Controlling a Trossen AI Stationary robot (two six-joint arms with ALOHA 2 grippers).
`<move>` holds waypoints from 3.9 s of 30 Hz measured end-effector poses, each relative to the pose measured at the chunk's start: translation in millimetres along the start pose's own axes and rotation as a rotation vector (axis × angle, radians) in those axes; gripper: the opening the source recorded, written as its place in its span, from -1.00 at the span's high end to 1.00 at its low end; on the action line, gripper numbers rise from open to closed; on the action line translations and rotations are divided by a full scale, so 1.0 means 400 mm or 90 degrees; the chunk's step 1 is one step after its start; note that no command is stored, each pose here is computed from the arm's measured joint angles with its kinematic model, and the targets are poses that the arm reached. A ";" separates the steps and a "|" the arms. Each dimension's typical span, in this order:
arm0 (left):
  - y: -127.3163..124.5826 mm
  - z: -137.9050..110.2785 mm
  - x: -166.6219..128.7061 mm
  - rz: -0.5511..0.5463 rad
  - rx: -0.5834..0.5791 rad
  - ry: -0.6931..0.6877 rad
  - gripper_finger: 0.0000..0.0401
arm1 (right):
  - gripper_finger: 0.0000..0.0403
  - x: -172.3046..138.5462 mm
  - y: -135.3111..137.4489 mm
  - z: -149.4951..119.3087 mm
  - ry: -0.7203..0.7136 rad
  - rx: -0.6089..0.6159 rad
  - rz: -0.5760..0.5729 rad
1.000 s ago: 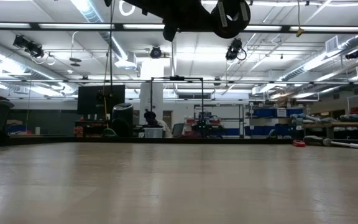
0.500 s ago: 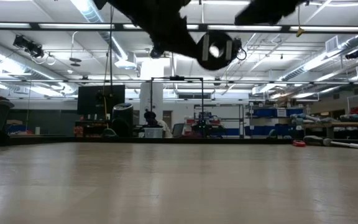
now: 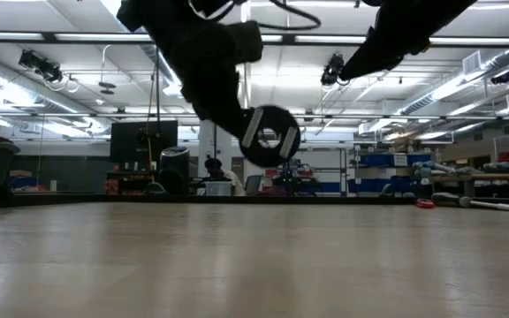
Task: Coil cords
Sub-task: Coil the red wire onto the black spool, then return to Home Position
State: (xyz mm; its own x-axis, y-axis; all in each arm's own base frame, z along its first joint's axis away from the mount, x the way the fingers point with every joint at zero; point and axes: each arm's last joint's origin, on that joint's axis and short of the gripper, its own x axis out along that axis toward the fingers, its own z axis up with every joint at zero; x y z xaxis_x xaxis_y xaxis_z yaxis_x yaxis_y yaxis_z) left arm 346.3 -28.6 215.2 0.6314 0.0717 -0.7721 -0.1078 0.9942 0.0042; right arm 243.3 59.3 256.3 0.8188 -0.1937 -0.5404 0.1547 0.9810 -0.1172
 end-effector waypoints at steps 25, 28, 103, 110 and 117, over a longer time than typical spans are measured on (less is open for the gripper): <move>-0.048 -0.034 0.087 -0.013 0.015 0.010 0.77 | 0.50 0.037 0.026 -0.181 -0.071 0.068 0.071; -0.046 -0.041 0.088 0.001 0.017 0.026 0.66 | 0.50 0.036 0.026 -0.180 -0.074 0.069 0.072; 0.002 -0.400 -0.164 -0.222 -0.100 -0.503 0.35 | 0.50 -0.185 -0.066 -0.329 -0.306 0.084 0.319; 0.015 -0.405 -0.156 -0.116 -0.138 -0.505 0.35 | 0.50 -0.187 -0.066 -0.327 -0.311 0.086 0.320; 0.017 -0.405 -0.156 -0.103 -0.143 -0.506 0.35 | 0.50 -0.187 -0.066 -0.327 -0.312 0.086 0.320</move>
State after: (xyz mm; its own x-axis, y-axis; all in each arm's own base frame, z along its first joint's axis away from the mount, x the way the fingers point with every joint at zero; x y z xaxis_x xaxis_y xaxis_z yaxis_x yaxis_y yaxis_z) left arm 181.7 -39.6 160.4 0.9960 0.0491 -0.0745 -0.0669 0.9633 -0.2601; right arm 105.7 46.2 191.0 0.9582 0.2792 -0.0624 -0.2655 0.9492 0.1691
